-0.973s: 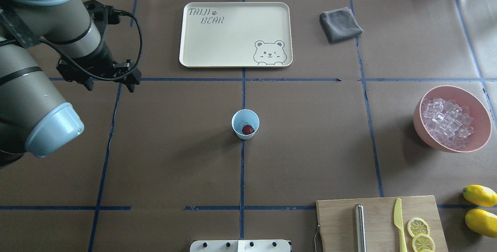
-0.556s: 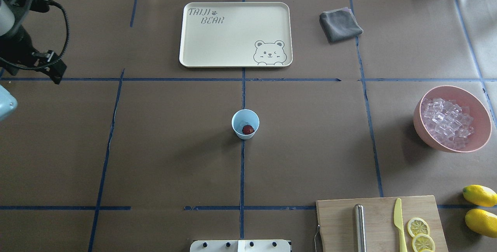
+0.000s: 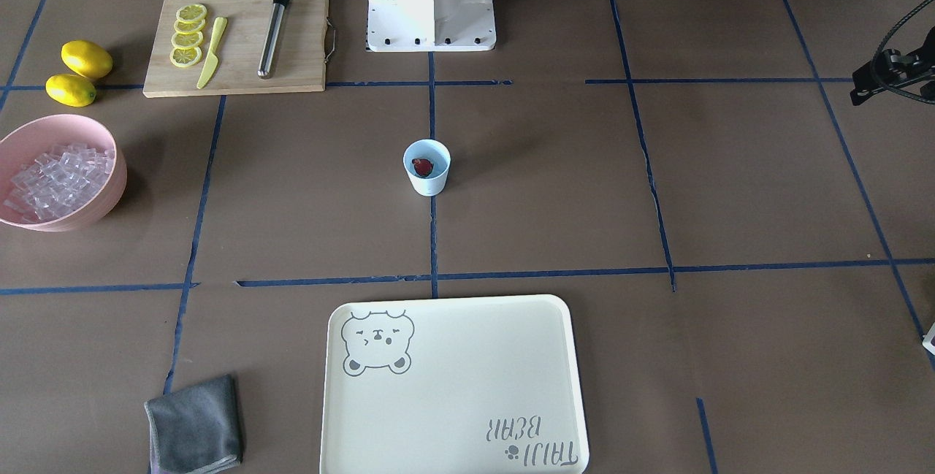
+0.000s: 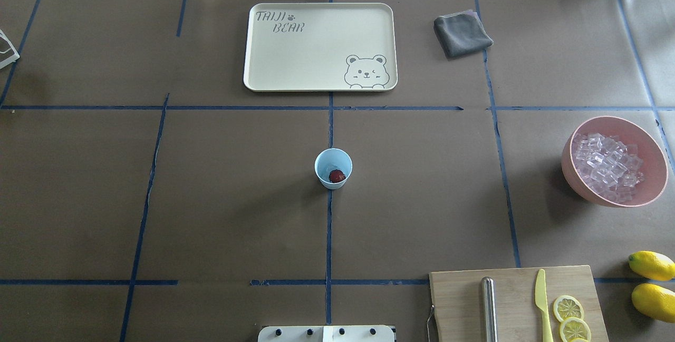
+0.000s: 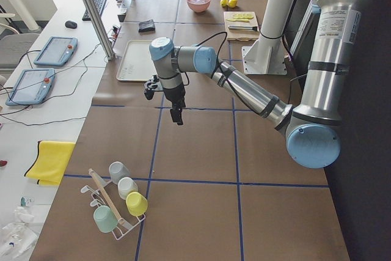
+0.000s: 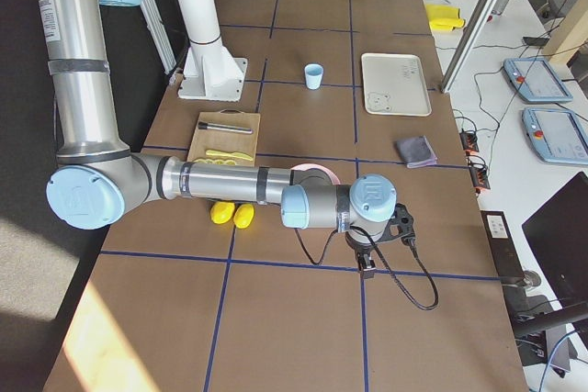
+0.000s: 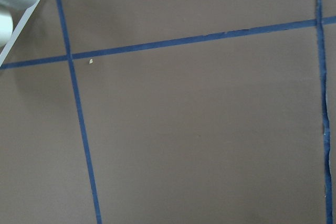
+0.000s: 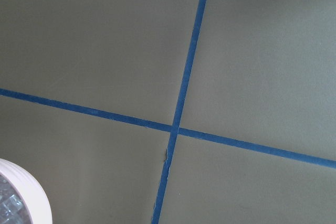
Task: Put ice and strawberries in cup
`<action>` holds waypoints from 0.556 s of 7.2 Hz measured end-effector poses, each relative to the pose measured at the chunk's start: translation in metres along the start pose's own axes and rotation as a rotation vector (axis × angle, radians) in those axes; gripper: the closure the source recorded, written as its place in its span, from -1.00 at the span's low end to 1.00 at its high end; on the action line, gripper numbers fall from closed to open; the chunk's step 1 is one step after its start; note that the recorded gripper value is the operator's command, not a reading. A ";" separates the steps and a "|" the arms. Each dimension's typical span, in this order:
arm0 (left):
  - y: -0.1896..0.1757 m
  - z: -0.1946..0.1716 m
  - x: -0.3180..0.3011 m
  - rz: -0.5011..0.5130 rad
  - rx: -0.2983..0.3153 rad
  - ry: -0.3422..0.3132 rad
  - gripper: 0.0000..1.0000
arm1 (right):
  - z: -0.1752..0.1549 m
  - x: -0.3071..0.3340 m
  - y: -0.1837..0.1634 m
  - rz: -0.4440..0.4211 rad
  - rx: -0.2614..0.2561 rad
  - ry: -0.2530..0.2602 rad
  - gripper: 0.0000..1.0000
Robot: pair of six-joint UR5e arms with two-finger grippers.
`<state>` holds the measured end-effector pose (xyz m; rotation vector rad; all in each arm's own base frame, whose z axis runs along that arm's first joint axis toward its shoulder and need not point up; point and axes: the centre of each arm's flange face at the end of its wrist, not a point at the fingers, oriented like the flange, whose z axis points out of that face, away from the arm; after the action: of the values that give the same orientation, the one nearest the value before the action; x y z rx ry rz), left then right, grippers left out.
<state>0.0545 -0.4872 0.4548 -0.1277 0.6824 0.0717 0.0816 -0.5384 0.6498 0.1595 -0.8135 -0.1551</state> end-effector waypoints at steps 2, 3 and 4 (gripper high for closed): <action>-0.010 0.015 -0.025 -0.027 -0.007 0.005 -1.00 | -0.001 -0.001 -0.001 -0.003 0.002 -0.001 -0.99; -0.017 0.021 -0.055 -0.054 -0.013 0.007 -1.00 | 0.000 -0.001 0.000 -0.003 0.003 -0.005 -0.99; -0.023 0.025 -0.092 -0.056 -0.017 0.015 -1.00 | 0.000 -0.001 0.000 -0.002 0.003 -0.009 -0.99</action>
<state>0.0019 -0.5085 0.5345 -0.1633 0.6927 0.0230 0.0810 -0.5381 0.6489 0.1626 -0.8229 -0.1569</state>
